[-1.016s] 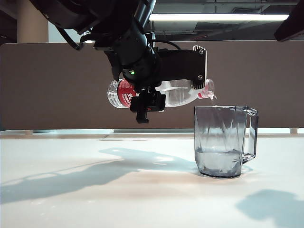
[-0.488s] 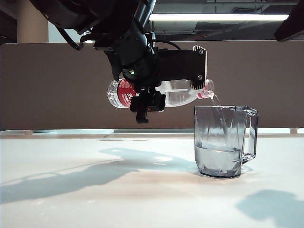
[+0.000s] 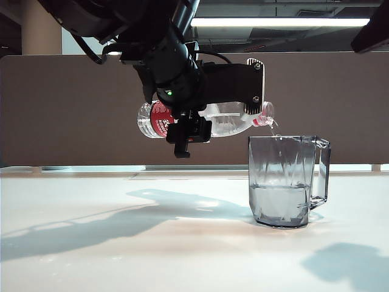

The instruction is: Pick up the mineral water bottle with the left hand on the table and pour water into the mug until it's half full.

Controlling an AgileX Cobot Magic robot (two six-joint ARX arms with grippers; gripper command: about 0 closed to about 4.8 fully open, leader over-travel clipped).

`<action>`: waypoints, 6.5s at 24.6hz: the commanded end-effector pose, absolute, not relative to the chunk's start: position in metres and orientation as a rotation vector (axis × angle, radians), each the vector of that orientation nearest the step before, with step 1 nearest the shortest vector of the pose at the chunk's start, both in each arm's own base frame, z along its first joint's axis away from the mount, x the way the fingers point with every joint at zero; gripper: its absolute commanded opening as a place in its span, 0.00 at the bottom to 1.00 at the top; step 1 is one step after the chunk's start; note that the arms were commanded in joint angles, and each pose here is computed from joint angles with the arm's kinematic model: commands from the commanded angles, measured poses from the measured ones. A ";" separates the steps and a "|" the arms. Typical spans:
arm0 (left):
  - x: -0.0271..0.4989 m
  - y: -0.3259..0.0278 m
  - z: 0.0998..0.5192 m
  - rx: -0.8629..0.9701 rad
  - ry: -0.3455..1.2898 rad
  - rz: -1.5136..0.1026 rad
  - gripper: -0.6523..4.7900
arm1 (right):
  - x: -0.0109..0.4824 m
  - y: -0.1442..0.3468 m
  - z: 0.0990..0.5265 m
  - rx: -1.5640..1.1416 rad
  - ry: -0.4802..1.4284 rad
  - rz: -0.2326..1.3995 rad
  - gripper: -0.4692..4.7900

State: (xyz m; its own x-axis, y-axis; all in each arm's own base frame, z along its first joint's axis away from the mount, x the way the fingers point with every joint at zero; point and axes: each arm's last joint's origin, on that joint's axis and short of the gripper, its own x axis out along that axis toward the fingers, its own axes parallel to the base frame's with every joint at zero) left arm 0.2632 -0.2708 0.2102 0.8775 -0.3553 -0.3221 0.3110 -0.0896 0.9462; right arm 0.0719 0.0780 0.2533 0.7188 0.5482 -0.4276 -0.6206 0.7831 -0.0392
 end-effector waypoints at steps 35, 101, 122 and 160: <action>0.262 -0.273 0.220 1.109 0.017 -0.574 0.60 | 0.072 0.078 0.257 -0.168 0.390 0.653 0.09; 0.215 -0.125 0.183 -0.035 0.217 -0.375 0.60 | 0.072 0.079 0.257 -0.167 0.391 0.662 0.09; 0.213 -0.129 0.182 -0.066 0.238 -0.508 0.61 | 0.072 0.079 0.257 -0.167 0.391 0.661 0.09; 0.191 -0.119 0.191 0.057 0.380 -0.617 1.00 | 0.072 0.078 0.257 -0.168 0.391 0.659 0.09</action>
State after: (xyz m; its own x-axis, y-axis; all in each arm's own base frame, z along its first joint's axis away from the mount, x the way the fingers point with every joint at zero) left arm 0.1909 -0.1190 0.1879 0.7533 -0.5461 -0.3665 0.5648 0.8227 -0.0652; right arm 0.0717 0.0782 0.2533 0.7140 0.5540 -0.4282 -0.6261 0.7789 -0.0363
